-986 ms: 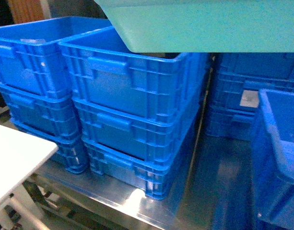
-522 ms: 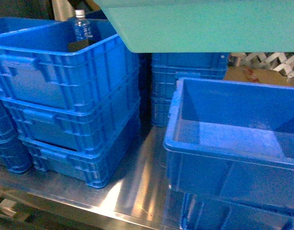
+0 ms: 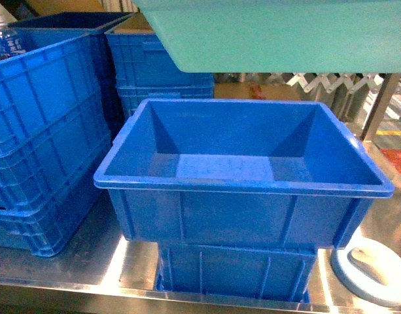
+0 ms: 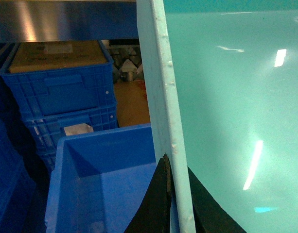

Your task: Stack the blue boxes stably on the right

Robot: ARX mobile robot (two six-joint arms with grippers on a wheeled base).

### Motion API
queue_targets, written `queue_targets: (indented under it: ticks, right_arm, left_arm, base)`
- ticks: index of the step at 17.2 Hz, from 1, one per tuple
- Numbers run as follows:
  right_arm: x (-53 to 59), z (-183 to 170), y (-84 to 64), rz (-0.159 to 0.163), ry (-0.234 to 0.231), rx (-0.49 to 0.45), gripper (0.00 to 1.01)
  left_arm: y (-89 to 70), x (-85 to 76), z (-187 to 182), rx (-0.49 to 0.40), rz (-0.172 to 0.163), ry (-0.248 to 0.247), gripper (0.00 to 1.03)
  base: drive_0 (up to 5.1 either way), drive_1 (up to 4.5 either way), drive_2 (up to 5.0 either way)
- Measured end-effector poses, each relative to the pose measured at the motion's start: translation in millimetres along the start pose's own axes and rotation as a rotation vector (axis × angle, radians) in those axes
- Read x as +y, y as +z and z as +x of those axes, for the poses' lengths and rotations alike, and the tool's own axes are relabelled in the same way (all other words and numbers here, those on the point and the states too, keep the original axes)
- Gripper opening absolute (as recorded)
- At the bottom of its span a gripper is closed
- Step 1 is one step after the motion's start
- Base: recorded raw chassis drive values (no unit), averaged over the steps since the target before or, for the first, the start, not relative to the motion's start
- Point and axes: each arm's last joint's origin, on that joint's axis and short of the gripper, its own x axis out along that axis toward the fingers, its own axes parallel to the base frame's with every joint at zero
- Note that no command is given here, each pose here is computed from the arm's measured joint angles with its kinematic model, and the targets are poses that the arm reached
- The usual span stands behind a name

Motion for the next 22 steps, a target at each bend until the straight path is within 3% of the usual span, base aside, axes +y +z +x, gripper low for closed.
queue_targets:
  ticks: [6,15,22]
  right_arm:
    - [0.8,0.1,-0.1,0.001,0.003,0.002,0.07]
    - [1.2,-0.8,2.2,-0.001,0.003,-0.009,0.07]
    - [2.5,1.4,-1.8,0.006,0.007,0.008,0.07]
  left_arm:
    - [0.0,0.0,0.0,0.0,0.0,-0.001,0.02]
    - [0.3,1.3,-0.2,-0.003,-0.001,0.002,0.02]
    - [-2.4,2.0,0.3,0.011,0.002,0.006,0.02]
  base:
    - [-1.0,-1.0,-1.0]
    - [0.7,4.72,-3.3]
    - [0.0,1.04,-1.1]
